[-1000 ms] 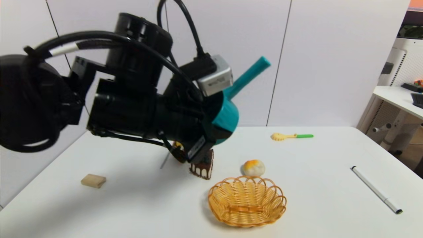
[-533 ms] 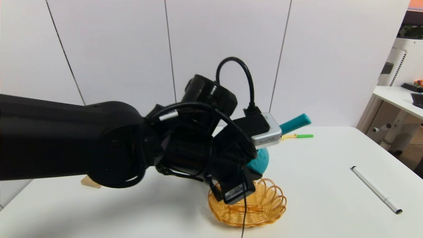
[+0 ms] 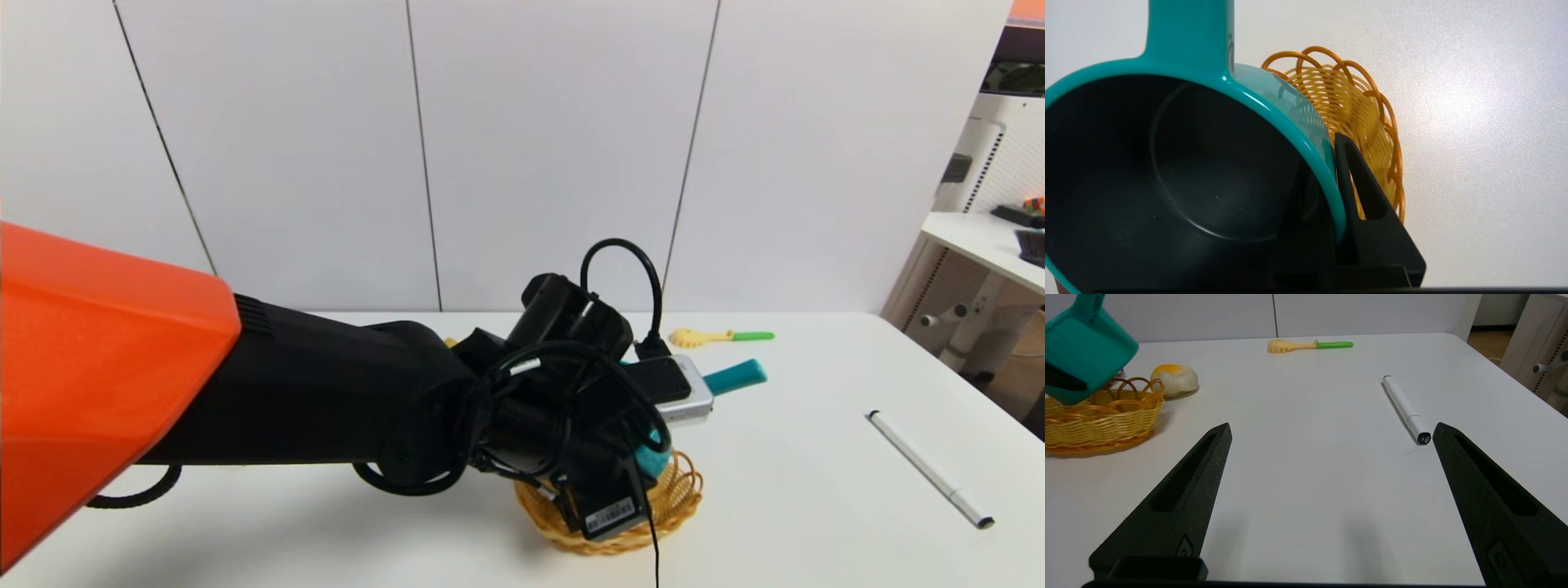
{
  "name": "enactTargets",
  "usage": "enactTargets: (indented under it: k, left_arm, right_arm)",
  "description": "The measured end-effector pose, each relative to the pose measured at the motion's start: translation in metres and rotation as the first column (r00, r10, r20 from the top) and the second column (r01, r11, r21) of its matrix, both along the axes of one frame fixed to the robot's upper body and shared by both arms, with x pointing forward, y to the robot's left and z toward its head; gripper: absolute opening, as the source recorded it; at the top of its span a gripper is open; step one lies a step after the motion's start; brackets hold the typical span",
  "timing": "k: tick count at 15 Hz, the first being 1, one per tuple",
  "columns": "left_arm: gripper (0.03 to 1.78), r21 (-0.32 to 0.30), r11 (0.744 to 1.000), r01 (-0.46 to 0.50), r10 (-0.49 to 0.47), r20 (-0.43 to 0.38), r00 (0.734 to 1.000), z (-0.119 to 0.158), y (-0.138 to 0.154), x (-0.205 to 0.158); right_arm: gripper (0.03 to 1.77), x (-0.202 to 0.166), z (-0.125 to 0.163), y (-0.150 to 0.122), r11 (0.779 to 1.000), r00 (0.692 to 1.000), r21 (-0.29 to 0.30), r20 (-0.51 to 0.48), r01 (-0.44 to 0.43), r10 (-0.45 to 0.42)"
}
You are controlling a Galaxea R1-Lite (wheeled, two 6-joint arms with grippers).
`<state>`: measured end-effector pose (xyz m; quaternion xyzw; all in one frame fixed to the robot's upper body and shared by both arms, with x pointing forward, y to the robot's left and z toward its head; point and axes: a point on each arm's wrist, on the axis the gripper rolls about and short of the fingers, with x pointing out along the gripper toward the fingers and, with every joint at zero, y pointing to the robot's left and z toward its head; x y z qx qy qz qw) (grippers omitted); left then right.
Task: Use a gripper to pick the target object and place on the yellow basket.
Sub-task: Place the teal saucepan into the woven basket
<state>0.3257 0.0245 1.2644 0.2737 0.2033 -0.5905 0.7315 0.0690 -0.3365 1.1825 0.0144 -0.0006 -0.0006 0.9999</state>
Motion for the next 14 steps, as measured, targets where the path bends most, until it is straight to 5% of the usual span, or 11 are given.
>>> enactTargets:
  k: [2, 7, 14]
  left_arm:
    - [0.13, 0.010, 1.000, -0.007, 0.007, -0.010, 1.000, -0.004, 0.000, 0.000]
    - [0.89, 0.008, 1.000, -0.006, 0.006, -0.001, 1.000, -0.001, 0.001, -0.002]
    - [1.38, -0.062, 0.997, -0.043, 0.049, 0.095, 0.994, 0.041, 0.013, -0.016]
  right_arm:
    - [1.70, 0.000, 0.000, 0.000, 1.000, 1.000, 0.000, 0.000, 0.001, -0.001]
    - [1.70, 0.000, 0.000, 0.000, 1.000, 1.000, 0.000, 0.000, 0.001, -0.001]
    - [1.70, 0.000, 0.000, 0.000, 1.000, 1.000, 0.000, 0.000, 0.000, 0.000]
